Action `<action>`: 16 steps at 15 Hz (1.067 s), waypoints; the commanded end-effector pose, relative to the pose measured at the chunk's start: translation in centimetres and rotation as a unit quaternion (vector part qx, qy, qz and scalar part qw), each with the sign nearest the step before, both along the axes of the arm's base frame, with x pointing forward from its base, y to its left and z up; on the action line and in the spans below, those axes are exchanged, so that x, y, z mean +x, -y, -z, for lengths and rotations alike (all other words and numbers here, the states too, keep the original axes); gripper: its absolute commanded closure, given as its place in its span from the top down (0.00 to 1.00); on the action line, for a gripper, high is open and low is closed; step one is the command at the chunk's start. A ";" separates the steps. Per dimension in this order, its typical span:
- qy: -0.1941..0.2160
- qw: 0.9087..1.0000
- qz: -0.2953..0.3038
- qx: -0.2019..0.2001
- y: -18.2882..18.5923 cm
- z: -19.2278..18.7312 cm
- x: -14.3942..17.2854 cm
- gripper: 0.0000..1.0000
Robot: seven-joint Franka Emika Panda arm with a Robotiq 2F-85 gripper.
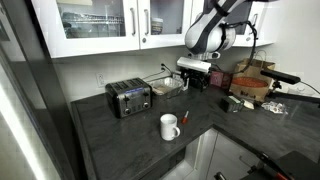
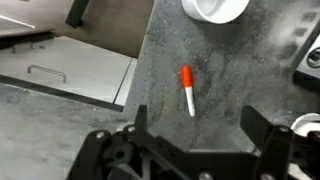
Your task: Put the marker into the white cup
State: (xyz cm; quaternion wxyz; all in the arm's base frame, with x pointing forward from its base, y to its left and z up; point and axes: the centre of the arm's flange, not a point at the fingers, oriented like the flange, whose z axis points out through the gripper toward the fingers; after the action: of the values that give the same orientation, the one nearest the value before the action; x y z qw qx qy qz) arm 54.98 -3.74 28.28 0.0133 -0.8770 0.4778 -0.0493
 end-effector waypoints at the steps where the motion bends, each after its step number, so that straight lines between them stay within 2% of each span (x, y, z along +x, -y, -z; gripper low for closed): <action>1: -0.033 0.999 -0.012 0.039 0.9 4.4 5.1 1.00; 3: -0.046 0.997 -0.021 0.057 1.3 7.2 6.9 1.00; 7: -0.047 0.996 -0.019 0.067 2.9 11.8 9.4 1.00; 10: -0.057 0.996 -0.013 0.073 4.4 14.2 9.9 1.00; 13: -0.068 0.992 -0.064 0.083 5.0 16.1 9.8 1.00; 16: -0.081 0.989 -0.090 0.086 5.8 18.4 9.9 1.00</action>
State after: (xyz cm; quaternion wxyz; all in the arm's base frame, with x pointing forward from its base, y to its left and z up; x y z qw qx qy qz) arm 63.86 -8.66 11.14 0.0491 -0.9045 0.4216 0.0426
